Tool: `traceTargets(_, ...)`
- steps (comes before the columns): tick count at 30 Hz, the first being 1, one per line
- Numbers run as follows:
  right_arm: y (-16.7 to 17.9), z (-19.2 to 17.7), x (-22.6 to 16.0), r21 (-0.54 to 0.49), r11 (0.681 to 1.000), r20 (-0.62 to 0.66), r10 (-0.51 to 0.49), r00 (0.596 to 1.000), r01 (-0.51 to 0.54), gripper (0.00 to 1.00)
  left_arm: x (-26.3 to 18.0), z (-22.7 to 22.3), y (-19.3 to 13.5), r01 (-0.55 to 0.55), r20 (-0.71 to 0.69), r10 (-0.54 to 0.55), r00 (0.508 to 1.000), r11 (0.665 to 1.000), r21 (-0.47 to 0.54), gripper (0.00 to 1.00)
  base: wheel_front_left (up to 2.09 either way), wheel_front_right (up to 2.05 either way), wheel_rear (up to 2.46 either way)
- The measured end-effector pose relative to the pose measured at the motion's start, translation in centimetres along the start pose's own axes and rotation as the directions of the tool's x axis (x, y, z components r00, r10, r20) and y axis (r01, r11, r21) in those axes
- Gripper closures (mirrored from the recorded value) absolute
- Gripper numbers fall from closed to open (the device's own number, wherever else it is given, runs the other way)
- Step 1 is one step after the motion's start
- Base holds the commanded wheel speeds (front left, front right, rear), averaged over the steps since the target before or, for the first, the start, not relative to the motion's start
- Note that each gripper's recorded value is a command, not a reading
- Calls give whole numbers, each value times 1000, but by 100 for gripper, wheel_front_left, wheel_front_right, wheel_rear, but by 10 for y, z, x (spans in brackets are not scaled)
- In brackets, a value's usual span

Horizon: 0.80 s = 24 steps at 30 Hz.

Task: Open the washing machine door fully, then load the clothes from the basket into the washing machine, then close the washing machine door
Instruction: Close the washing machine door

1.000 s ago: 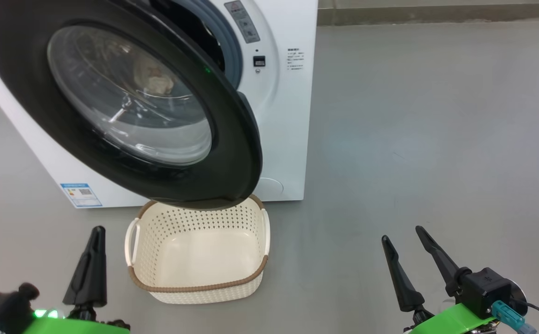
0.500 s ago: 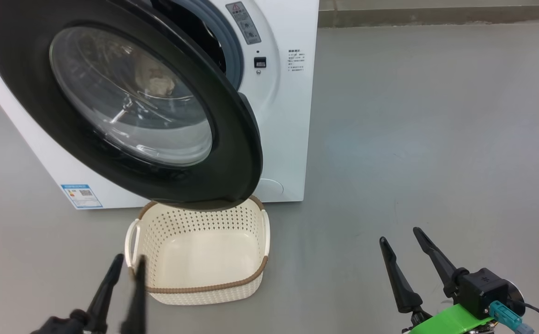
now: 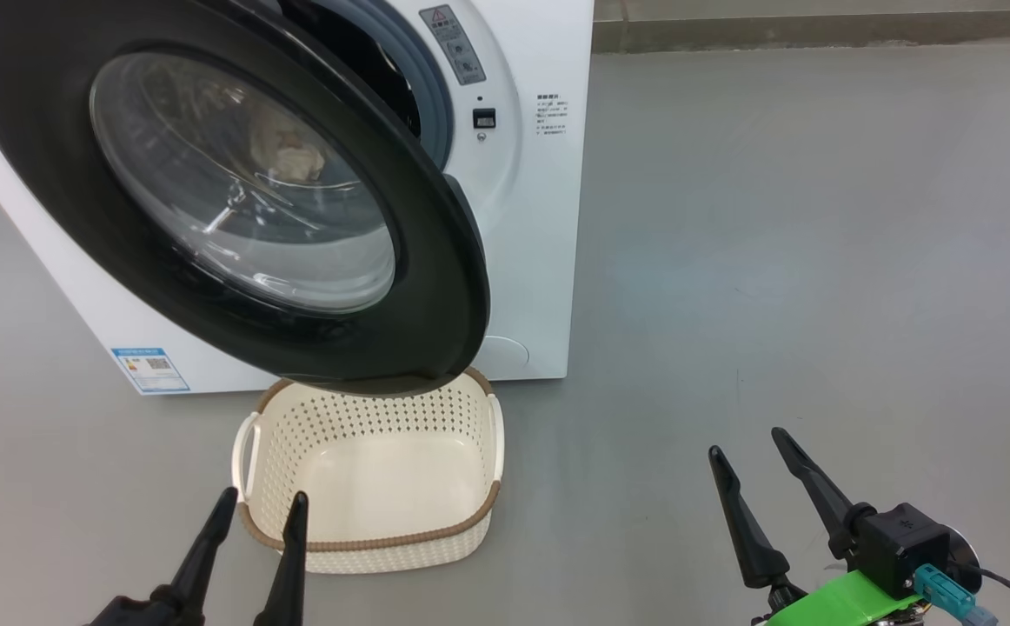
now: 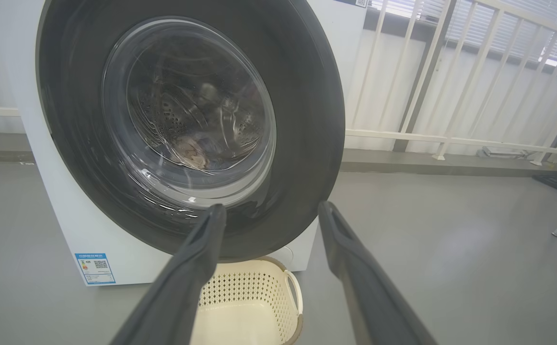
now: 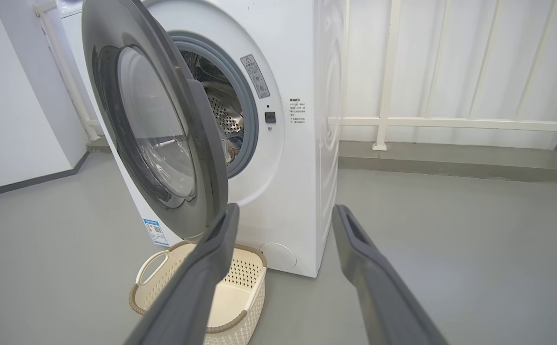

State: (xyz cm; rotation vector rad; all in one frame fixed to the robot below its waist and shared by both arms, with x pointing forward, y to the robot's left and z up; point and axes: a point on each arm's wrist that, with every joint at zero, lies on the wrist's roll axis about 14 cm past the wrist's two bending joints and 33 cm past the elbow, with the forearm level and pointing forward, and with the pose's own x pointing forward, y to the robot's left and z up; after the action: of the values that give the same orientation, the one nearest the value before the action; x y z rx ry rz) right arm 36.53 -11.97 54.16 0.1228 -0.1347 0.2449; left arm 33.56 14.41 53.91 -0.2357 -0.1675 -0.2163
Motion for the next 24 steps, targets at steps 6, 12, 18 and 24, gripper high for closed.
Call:
traceTargets(6,0,0,0,0,1000,1,-1,1000,1,0,0,-1,0,0,-2,0,1000,1000,0,0,0,0,0)
traceTargets(12,1,1,0,-1,1000,3,1,1000,-1,0,-1,-1,0,0,-3,0,1000,1000,0,0,0,0,0)
traceTargets(18,1,2,0,-1,1000,5,3,1000,-3,0,-1,-1,0,-1,-5,1,1000,1000,1,0,0,0,0)
traceTargets(24,1,1,0,-1,1000,4,3,1000,-3,0,-1,-3,-1,2,-8,-2,1000,1000,-1,0,0,0,0)
